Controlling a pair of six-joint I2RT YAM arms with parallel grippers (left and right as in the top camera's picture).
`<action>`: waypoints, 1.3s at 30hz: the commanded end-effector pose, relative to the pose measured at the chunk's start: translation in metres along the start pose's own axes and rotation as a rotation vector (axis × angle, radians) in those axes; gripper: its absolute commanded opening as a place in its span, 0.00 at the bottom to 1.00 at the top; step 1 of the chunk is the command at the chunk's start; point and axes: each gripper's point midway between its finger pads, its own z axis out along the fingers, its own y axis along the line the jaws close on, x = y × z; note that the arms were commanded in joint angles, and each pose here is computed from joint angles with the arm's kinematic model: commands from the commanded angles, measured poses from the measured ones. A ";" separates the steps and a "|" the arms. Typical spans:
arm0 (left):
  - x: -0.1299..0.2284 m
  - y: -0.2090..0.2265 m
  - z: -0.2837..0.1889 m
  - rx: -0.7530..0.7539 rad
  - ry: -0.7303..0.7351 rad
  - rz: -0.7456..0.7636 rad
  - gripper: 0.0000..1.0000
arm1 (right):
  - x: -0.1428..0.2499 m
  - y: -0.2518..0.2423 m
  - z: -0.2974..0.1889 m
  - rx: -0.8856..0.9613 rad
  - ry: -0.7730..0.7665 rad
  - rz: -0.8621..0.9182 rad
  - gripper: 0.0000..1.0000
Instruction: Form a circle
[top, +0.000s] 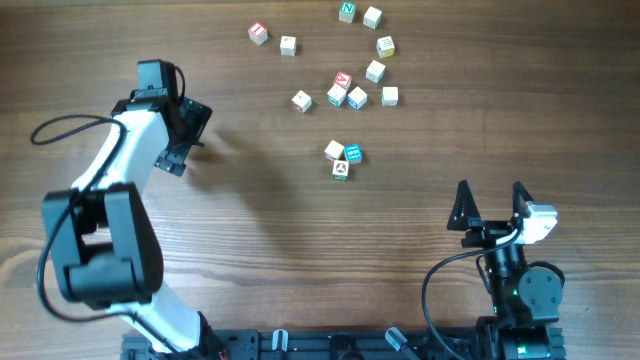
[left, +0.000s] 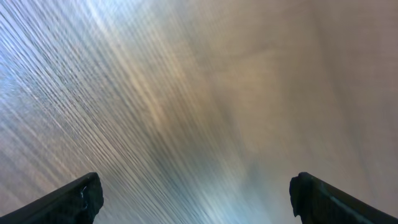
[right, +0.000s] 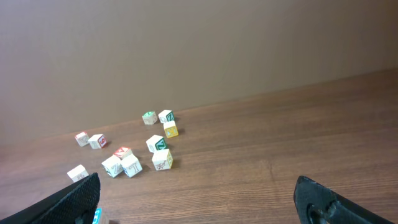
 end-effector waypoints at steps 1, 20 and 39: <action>-0.008 -0.035 -0.084 0.178 -0.156 0.030 1.00 | -0.002 0.004 -0.001 -0.021 -0.008 -0.017 1.00; 0.006 0.100 -0.192 0.776 -0.651 -0.179 1.00 | -0.002 0.004 -0.001 -0.021 -0.008 -0.017 1.00; 0.051 0.106 -0.152 0.805 -0.839 0.356 1.00 | -0.002 0.004 -0.001 -0.021 -0.008 -0.017 1.00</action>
